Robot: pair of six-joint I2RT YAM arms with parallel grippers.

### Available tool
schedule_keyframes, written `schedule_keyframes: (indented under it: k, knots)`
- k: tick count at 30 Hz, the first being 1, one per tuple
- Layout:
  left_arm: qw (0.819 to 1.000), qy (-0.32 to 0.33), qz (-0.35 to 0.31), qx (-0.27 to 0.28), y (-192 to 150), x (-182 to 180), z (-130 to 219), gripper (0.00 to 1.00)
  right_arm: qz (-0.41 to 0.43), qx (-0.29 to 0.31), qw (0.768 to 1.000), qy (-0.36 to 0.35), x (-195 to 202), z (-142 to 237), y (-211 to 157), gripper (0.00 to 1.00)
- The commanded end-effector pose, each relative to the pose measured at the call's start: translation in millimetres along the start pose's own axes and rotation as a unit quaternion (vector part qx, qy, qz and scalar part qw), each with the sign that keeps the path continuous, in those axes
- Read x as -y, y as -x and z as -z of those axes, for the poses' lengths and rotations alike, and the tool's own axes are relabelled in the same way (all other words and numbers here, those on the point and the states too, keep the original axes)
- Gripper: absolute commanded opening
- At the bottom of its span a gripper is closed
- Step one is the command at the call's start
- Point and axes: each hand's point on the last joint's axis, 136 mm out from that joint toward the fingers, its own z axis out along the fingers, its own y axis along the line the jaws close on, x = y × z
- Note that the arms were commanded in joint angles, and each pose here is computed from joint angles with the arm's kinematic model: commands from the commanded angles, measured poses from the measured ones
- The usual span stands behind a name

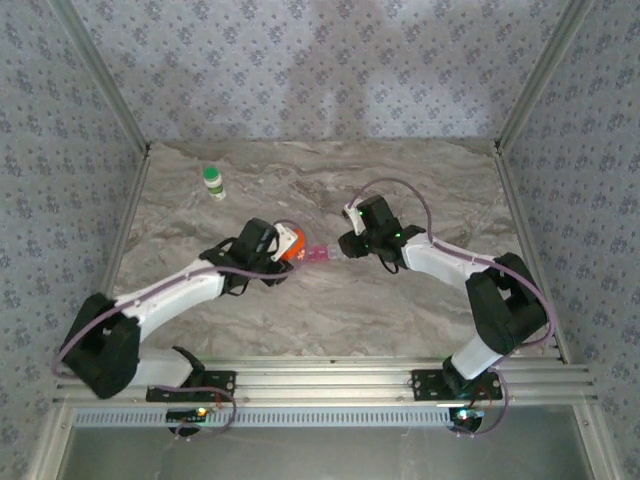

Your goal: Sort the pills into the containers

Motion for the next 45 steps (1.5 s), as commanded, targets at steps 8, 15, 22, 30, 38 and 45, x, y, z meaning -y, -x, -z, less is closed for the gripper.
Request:
schedule_keyframes:
  k: [8,15,22,30,38,45]
  knots:
    - [0.917,-0.021,-0.025,0.398,104.8,8.0,115.4,0.00,0.022,0.136,0.986,0.092,-39.2,96.8,83.4,0.00]
    - [0.818,0.012,-0.066,0.572,128.1,5.9,198.4,0.00,0.128,0.297,0.914,0.244,-98.7,217.6,152.7,0.00]
    - [0.825,-0.014,-0.104,0.556,143.0,16.2,182.9,0.00,0.212,0.358,0.846,0.333,-139.3,281.5,187.1,0.00]
    - [0.823,-0.038,-0.105,0.558,150.0,22.4,180.2,0.00,0.260,0.330,0.818,0.393,-164.4,269.6,168.8,0.00]
    - [0.809,-0.070,-0.114,0.572,152.6,33.3,187.3,0.00,0.243,0.297,0.844,0.374,-158.5,229.1,164.8,0.00]
    - [0.807,-0.102,-0.135,0.566,154.5,45.2,185.5,0.00,0.258,0.273,0.805,0.460,-172.9,235.7,147.0,0.00]
